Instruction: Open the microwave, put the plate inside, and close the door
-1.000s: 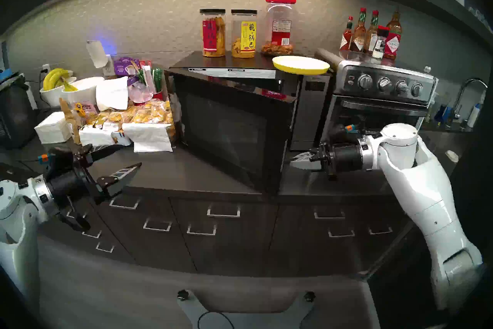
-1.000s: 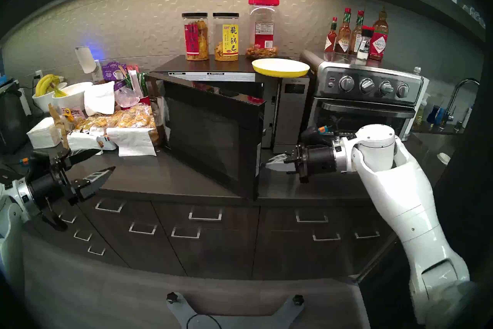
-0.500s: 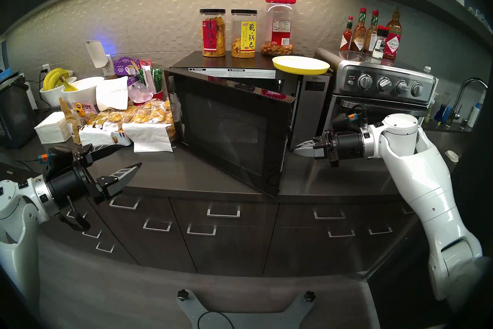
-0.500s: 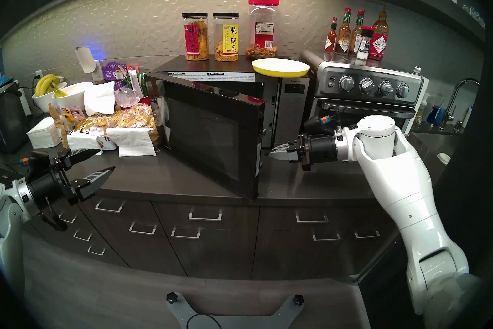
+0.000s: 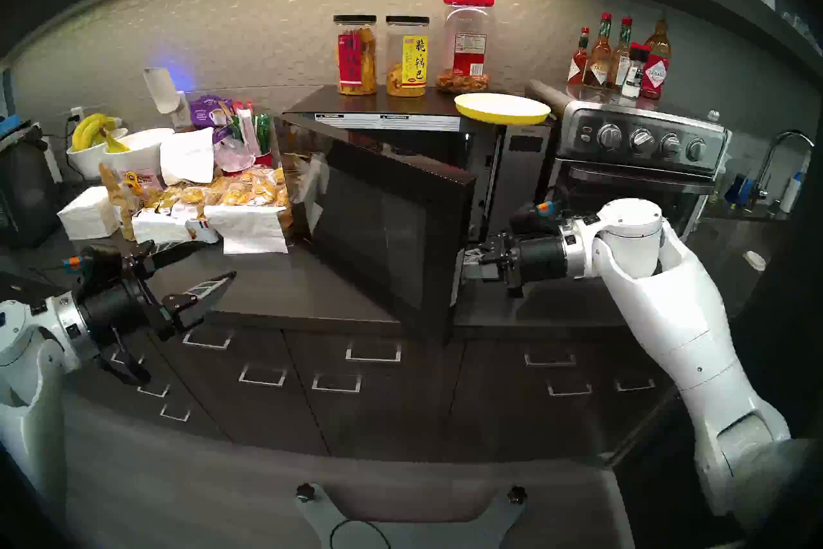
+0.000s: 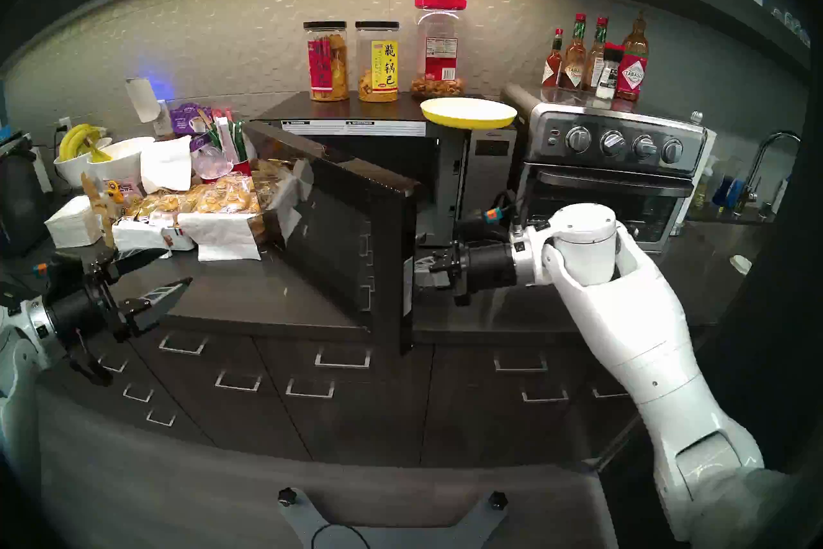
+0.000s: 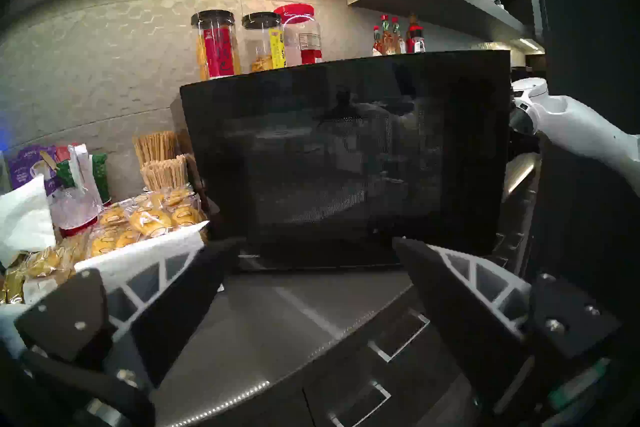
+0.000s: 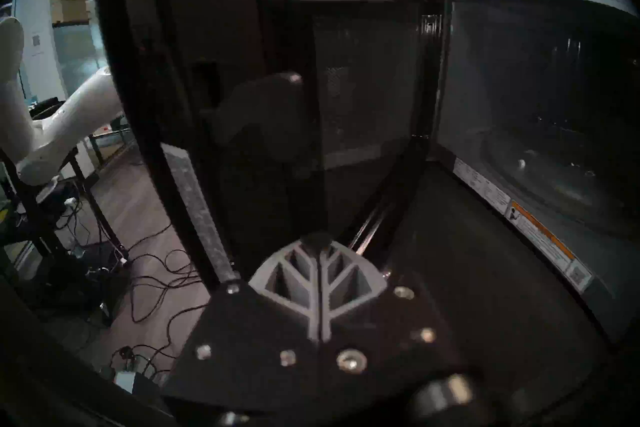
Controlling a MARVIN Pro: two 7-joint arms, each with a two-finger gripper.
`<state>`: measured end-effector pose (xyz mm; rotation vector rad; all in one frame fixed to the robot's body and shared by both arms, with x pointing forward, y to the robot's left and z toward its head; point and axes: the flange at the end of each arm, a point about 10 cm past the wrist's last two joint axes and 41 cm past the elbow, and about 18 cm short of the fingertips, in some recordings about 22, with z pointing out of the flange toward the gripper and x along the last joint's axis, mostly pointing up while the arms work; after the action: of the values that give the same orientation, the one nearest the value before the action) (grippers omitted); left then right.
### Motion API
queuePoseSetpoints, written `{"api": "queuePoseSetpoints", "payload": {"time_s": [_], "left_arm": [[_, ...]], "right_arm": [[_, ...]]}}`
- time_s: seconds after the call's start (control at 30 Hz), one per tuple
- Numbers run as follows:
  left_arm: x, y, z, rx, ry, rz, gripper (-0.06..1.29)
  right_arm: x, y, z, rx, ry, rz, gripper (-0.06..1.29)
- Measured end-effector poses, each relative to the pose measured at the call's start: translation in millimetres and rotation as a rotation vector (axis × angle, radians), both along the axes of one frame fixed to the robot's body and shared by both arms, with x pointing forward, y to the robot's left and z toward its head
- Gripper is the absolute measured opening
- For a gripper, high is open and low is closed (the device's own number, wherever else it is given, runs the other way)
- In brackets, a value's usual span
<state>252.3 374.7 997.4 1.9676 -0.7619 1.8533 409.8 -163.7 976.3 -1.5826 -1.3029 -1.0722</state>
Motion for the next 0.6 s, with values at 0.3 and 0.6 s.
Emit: {"api": "queuePoseSetpoints", "payload": {"time_s": [0.3, 0.6], "left_arm": [[0.0, 0.0, 0.0, 0.000, 0.000, 0.000, 1.23], [0.0, 0.0, 0.0, 0.000, 0.000, 0.000, 1.23]], "right_arm": [[-34.9, 38.7, -12.7, 0.013, 0.043, 0.061, -0.03], [-69.5, 76.4, -24.2, 0.023, 0.079, 0.106, -0.03]]}}
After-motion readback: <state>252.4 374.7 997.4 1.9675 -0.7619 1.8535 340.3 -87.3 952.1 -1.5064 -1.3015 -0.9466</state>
